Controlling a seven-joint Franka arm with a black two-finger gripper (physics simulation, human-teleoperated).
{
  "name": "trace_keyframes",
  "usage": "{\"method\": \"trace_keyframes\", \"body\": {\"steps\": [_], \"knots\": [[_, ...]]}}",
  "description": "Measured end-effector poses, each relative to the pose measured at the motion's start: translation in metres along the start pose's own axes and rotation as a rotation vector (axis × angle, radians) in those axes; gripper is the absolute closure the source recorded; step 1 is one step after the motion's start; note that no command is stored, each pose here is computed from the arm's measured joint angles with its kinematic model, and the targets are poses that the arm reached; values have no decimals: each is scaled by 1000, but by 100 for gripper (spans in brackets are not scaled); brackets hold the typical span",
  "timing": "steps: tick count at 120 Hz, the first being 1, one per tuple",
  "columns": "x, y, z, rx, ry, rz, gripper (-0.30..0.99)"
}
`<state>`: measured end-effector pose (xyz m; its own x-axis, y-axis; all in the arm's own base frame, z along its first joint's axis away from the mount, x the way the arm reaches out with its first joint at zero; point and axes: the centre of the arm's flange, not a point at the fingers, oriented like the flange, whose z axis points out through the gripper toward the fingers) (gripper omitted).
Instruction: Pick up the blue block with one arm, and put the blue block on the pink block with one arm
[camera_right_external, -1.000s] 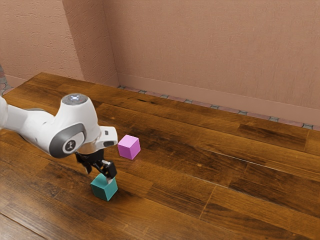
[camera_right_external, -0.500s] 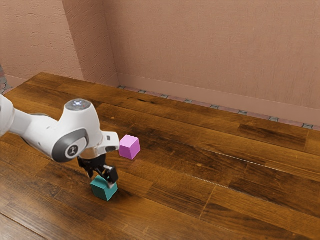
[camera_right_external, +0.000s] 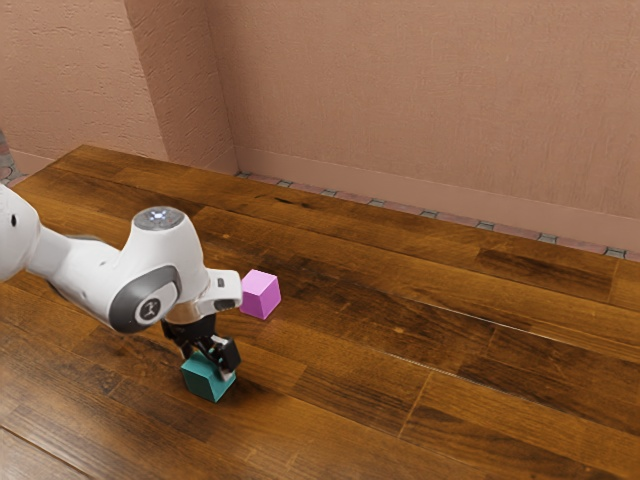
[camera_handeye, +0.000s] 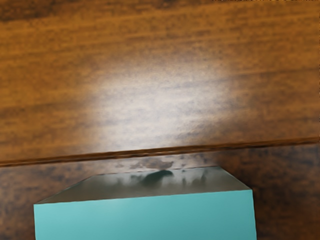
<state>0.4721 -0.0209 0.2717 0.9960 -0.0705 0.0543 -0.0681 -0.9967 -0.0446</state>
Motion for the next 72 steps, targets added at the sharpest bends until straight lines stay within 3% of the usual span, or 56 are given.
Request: {"method": "trace_keyframes", "body": {"steps": [72], "knots": [[-1, 0, 15, -20, -16, -8, 0]]}}
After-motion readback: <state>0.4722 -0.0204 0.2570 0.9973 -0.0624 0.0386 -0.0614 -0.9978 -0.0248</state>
